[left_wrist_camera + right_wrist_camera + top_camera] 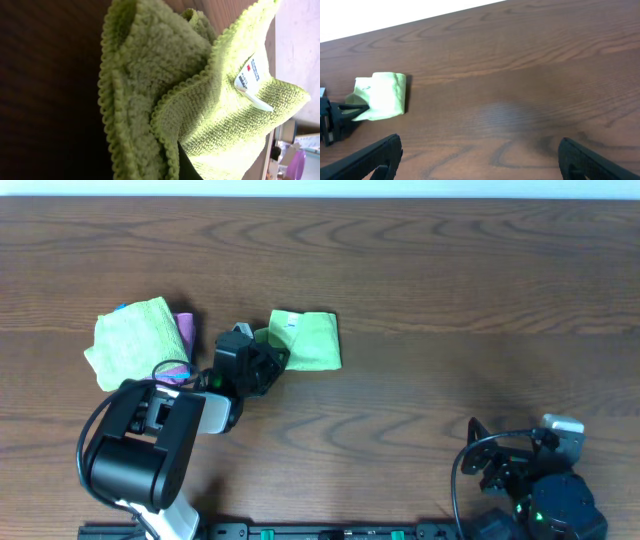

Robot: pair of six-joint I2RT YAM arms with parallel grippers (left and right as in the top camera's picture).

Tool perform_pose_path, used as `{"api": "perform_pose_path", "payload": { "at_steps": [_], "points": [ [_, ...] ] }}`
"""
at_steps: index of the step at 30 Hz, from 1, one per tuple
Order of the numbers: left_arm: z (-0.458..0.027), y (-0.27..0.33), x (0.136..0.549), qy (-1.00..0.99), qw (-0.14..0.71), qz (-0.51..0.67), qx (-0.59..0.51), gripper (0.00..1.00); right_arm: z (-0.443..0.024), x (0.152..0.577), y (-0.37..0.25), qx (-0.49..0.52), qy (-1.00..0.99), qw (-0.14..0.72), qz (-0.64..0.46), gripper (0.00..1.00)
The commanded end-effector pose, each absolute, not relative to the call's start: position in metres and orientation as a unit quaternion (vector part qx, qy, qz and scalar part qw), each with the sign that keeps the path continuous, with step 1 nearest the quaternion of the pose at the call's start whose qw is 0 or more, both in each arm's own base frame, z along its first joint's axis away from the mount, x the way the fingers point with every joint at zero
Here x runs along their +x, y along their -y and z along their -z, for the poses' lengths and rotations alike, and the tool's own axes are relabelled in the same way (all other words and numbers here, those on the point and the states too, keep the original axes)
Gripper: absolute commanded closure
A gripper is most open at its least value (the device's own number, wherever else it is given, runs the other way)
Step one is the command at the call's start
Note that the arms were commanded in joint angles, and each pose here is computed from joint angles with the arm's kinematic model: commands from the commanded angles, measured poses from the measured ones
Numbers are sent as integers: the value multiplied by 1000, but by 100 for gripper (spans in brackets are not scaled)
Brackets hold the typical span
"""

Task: Fold the cloth
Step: 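Reach the left gripper to the folded green square and grasp its edge, then lift the folded green cloth with the left gripper onto the cloth stack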

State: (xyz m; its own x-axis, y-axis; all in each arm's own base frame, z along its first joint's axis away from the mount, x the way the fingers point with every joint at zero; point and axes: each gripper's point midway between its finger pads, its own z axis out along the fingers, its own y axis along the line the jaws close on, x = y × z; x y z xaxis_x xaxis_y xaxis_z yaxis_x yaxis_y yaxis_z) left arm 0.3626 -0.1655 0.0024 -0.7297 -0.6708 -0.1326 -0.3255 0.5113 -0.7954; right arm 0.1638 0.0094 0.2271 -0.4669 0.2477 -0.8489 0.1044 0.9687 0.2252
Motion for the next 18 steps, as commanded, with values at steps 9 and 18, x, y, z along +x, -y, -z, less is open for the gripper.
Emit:
{"api": "perform_pose_path", "payload": {
  "at_steps": [9,18],
  "points": [
    [-70,169,360,-833,259,421,-248,94,-226,164,-7,112,-852,507,-69,1],
    [-124,155,357,-811,305,437,-240,94,-226,164,-7,112,-852,507,-69,1]
  ]
}}
